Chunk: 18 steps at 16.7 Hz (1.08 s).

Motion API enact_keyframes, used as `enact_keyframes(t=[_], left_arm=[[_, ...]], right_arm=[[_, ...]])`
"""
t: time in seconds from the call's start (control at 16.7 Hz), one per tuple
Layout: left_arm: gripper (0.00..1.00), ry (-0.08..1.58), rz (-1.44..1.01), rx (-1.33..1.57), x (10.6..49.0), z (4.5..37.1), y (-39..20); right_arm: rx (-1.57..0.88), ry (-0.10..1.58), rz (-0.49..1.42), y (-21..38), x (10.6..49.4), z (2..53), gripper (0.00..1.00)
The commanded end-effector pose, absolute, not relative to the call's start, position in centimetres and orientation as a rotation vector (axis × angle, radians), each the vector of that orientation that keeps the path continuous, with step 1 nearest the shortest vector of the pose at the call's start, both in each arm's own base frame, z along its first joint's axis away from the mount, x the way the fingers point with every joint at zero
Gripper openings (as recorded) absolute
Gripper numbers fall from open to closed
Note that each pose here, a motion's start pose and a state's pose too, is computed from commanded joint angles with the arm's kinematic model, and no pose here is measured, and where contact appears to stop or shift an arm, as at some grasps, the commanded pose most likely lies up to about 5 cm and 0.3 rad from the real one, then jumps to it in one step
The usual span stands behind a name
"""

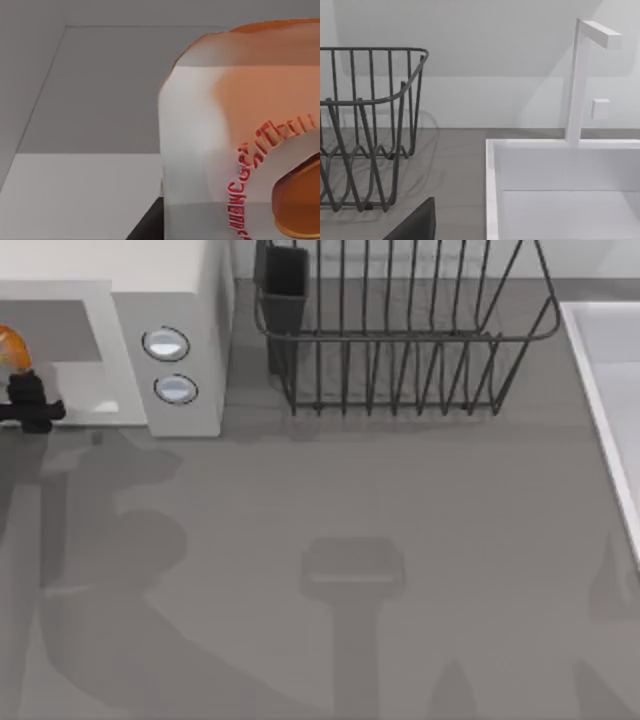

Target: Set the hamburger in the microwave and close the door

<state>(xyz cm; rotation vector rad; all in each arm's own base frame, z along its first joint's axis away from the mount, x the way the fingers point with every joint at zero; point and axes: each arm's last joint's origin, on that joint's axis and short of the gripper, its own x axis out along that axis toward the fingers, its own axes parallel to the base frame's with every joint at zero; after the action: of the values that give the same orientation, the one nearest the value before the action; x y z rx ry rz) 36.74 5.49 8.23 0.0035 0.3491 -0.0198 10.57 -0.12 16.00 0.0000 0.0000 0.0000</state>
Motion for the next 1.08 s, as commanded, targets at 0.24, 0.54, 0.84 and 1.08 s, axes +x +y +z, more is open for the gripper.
enact_keyframes(t=[0.24, 0.54, 0.84, 1.08], left_arm=[[0.0, 0.346, -0.014, 0.005, 36.8, 8.4, 5.7], [0.0, 0.366, -0.016, 0.001, 40.2, 7.4, 5.8], [0.0, 0.335, -0.017, 0.006, 46.6, 7.3, 5.8], [0.0, 0.332, -0.018, 0.006, 50.5, 6.9, 5.5]], right_arm=[[0.0, 0.0, 0.0, -0.1, 10.6, 16.0, 1.0], [0.0, 0.0, 0.0, -0.1, 10.6, 16.0, 1.0], [0.0, 0.0, 0.0, -0.1, 10.6, 16.0, 1.0], [0.0, 0.0, 0.0, -0.1, 10.6, 16.0, 1.0]])
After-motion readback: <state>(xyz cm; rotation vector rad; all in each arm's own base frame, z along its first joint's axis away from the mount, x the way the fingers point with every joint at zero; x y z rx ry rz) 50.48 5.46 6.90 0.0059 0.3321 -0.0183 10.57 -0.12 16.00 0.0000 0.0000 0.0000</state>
